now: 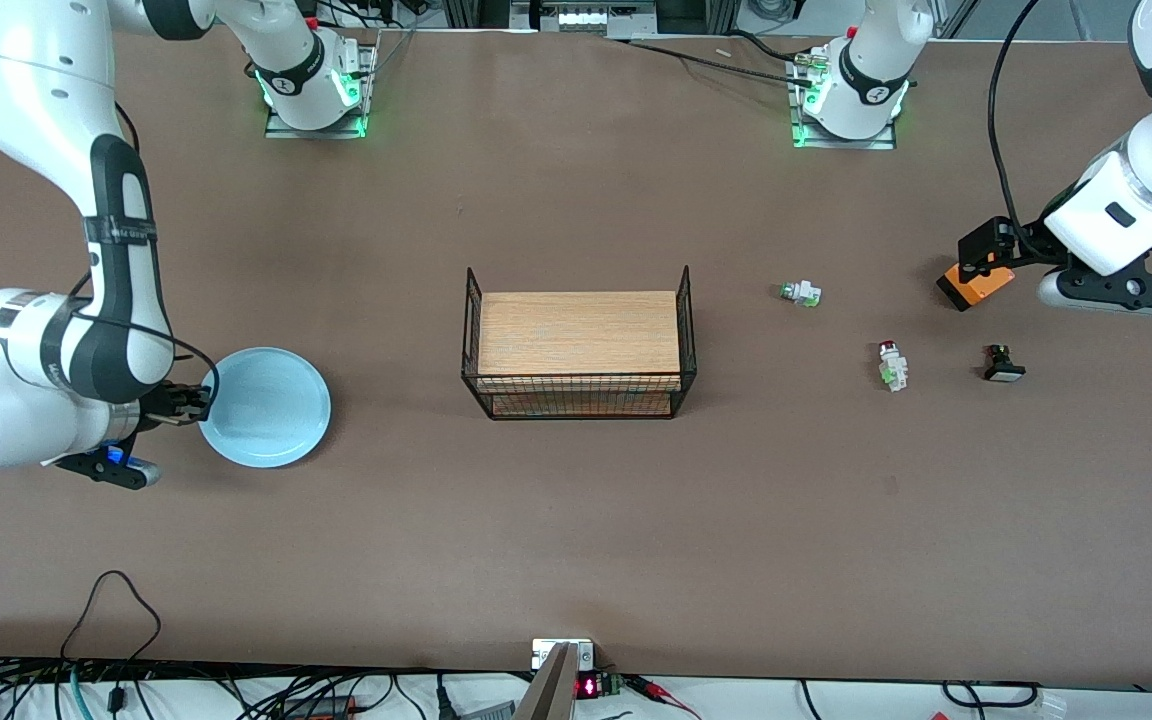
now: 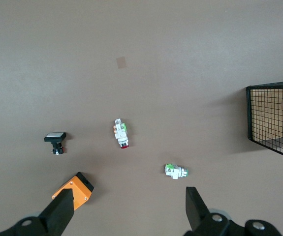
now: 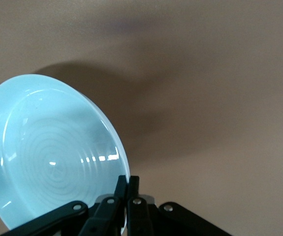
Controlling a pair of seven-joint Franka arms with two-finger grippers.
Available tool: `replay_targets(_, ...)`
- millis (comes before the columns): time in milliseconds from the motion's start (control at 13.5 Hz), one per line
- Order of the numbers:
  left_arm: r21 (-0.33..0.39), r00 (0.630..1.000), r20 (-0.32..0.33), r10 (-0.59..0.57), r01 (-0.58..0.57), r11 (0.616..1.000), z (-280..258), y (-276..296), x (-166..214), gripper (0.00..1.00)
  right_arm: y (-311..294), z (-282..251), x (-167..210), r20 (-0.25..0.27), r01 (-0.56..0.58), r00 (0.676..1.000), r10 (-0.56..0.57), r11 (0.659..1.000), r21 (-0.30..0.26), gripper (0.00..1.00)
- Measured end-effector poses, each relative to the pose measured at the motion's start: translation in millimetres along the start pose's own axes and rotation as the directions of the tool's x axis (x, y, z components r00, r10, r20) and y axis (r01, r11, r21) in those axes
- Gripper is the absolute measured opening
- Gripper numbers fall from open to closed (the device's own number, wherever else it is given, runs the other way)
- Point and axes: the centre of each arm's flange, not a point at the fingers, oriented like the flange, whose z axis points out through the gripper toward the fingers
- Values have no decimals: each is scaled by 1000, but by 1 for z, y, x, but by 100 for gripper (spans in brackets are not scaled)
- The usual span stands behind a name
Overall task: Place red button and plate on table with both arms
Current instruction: 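Carry the plate beside the basket, lower it onto the table, open the right gripper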
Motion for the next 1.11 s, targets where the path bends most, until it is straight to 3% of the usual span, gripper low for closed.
replay_targets(594,0,1000,-14,4,-4,1000,-7,2,1,100,29,47,22,43,-9,999,6,997,70,3)
replay_targets(1113,0,1000,-10,4,-4,1000,-6,2,1,100,34,71,23,37,-32,999,28,993,112,3)
